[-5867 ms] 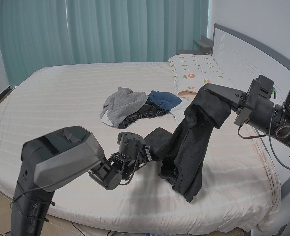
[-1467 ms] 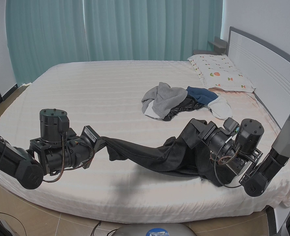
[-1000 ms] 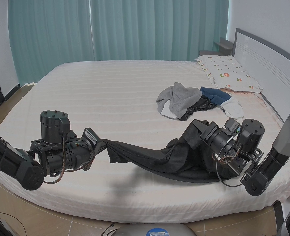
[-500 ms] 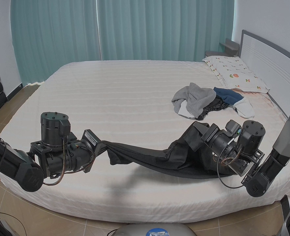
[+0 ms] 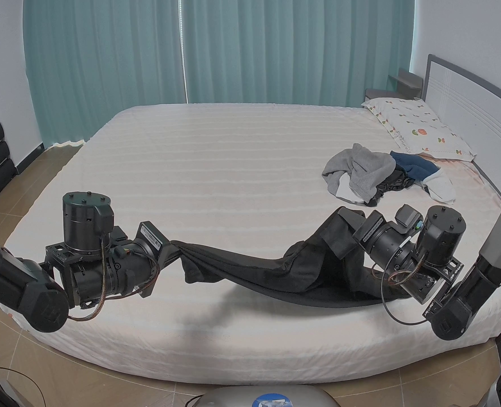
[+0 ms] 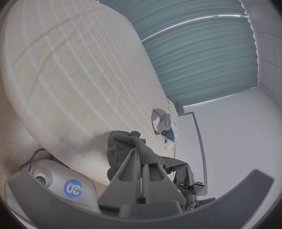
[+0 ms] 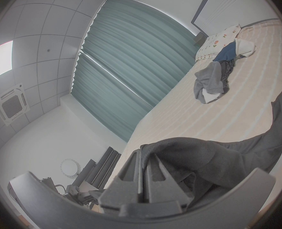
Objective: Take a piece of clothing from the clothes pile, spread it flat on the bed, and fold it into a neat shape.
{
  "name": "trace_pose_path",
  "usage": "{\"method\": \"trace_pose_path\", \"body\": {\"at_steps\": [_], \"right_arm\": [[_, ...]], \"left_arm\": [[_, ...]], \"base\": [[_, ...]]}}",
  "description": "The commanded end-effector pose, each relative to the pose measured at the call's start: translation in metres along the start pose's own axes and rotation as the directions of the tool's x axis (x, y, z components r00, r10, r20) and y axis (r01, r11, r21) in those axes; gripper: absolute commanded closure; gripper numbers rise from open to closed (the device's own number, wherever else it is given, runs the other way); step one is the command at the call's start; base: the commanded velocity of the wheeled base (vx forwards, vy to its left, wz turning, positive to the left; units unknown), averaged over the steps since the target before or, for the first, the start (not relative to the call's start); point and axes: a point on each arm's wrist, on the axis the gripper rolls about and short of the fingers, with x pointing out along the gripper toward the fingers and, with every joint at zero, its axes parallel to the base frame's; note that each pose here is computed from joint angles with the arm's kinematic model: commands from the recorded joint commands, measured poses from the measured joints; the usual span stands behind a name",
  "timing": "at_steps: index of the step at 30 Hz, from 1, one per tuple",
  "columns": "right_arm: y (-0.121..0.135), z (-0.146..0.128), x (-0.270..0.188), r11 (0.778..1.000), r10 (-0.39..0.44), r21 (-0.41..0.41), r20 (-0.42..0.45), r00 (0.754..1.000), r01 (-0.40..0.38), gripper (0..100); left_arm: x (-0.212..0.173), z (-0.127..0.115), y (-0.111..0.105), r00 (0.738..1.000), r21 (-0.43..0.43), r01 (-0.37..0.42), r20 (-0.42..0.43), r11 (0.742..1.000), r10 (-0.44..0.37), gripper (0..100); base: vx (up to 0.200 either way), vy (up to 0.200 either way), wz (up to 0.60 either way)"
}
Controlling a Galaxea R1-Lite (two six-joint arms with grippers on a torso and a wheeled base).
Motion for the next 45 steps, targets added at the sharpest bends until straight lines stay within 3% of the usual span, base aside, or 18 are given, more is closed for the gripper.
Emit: {"method": "trace_pose_path", "body": {"at_steps": [1, 8, 20, 24, 34, 39, 45], "right_arm": [[0.011, 0.014, -0.009, 0.999, 0.035, -0.001, 0.035, 0.999, -0.035, 100], [0.009, 0.012, -0.009, 1.0, 0.026, -0.001, 0.029, 0.999, -0.026, 100], [0.012, 0.014, -0.014, 1.0, 0.031, -0.004, 0.027, 0.999, -0.031, 100], [0.014, 0.014, -0.019, 0.999, 0.034, -0.004, 0.022, 0.999, -0.034, 100], [0.055, 0.034, -0.052, 0.987, 0.163, -0.025, 0.072, 0.984, -0.162, 100], [0.078, 0.048, -0.077, 0.975, 0.205, -0.102, 0.084, 0.975, -0.196, 100], [0.104, 0.08, -0.105, 0.953, 0.294, -0.13, 0.183, 0.938, -0.273, 100]], "left_arm": [[0.0, -0.003, 0.0, 1.0, 0.003, -0.002, -0.011, 1.0, 0.002, 100], [0.001, -0.003, 0.002, 1.0, 0.002, -0.007, -0.009, 1.0, 0.007, 100], [0.0, -0.008, -0.002, 1.0, 0.016, 0.005, -0.028, 1.0, -0.005, 100], [-0.002, -0.013, -0.006, 0.999, 0.028, 0.02, -0.042, 0.999, -0.018, 100], [-0.043, -0.012, -0.033, 0.994, 0.045, 0.107, -0.027, 0.993, -0.106, 100], [-0.075, -0.01, -0.05, 0.981, 0.079, 0.194, 0.001, 0.978, -0.194, 100], [-0.104, -0.004, -0.068, 0.965, 0.134, 0.248, 0.058, 0.959, -0.257, 100]], "base": [[0.0, 0.2, 0.0], [0.0, 0.2, 0.0], [0.0, 0.0, 0.0], [-0.2, 0.0, 0.0], [-0.2, 0.0, 0.0], [-0.2, 0.0, 0.0], [-0.067, 0.0, 0.0]]}}
